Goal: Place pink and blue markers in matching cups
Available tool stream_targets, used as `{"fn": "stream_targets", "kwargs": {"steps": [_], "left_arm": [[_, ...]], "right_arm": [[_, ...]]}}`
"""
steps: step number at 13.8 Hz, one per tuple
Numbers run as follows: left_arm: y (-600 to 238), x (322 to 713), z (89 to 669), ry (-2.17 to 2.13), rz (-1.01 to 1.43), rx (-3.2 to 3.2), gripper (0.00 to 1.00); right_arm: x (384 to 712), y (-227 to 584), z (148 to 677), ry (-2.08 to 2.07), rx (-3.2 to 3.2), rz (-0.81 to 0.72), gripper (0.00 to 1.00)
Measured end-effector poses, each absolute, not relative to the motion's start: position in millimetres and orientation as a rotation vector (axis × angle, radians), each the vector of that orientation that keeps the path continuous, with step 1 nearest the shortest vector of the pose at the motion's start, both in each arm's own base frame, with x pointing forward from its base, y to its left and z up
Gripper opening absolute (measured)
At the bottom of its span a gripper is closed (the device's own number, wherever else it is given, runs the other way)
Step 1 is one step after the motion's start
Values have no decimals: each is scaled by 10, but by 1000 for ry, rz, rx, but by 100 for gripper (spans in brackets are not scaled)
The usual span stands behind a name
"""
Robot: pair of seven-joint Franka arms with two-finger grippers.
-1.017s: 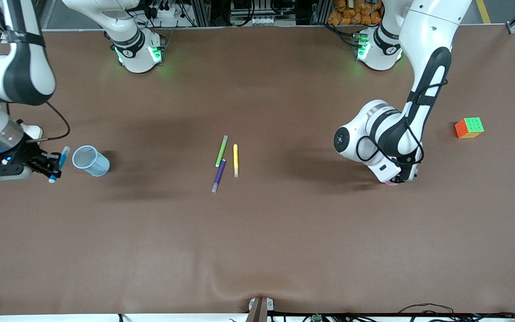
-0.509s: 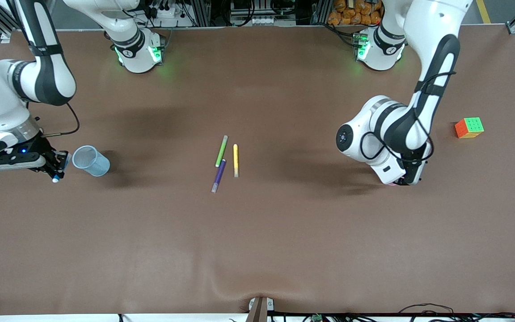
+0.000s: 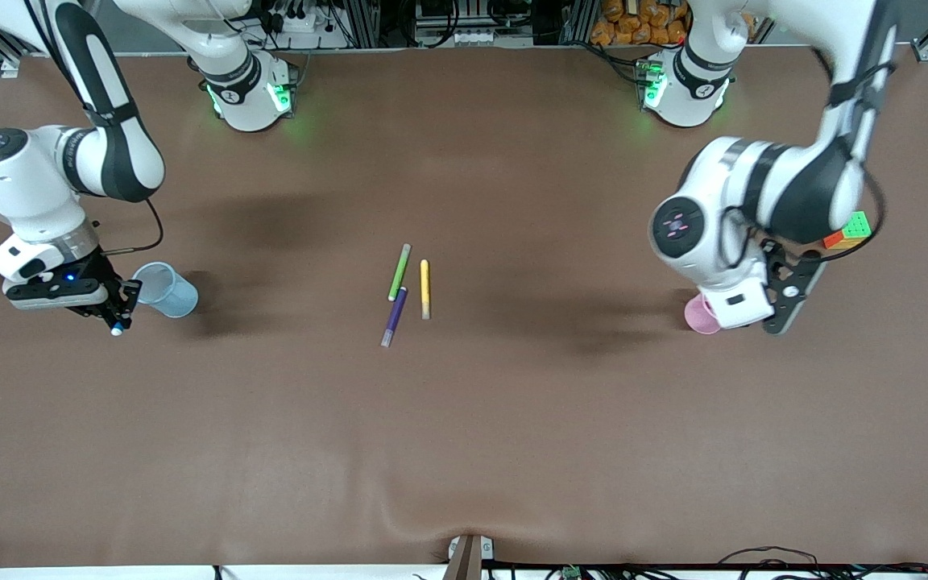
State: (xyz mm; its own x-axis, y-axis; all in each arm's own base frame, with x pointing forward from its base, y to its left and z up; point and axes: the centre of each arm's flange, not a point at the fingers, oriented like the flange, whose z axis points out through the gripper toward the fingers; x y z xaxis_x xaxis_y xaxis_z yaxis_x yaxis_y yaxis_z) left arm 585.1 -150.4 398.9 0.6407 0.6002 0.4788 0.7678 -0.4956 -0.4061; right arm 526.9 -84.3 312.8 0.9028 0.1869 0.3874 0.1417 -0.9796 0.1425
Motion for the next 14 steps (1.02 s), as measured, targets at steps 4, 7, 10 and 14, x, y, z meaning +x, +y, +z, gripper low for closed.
{"fn": "stream_targets", "kwargs": {"steps": [4, 7, 10, 14], "left_arm": [[-1198, 5808, 4666, -1018, -200, -2490, 61], [-1070, 5696, 5083, -974, -148, -2631, 61], [-965, 5582, 5362, -894, -88, -2752, 61], [-706, 5448, 5712, -730, -26, -2923, 61]], "right_arm": [[5151, -830, 2958, 256, 2970, 577, 18], [5074, -838, 2873, 250, 2980, 547, 18], [5036, -840, 2831, 248, 2986, 533, 23], [5043, -836, 2843, 249, 2986, 533, 61]]}}
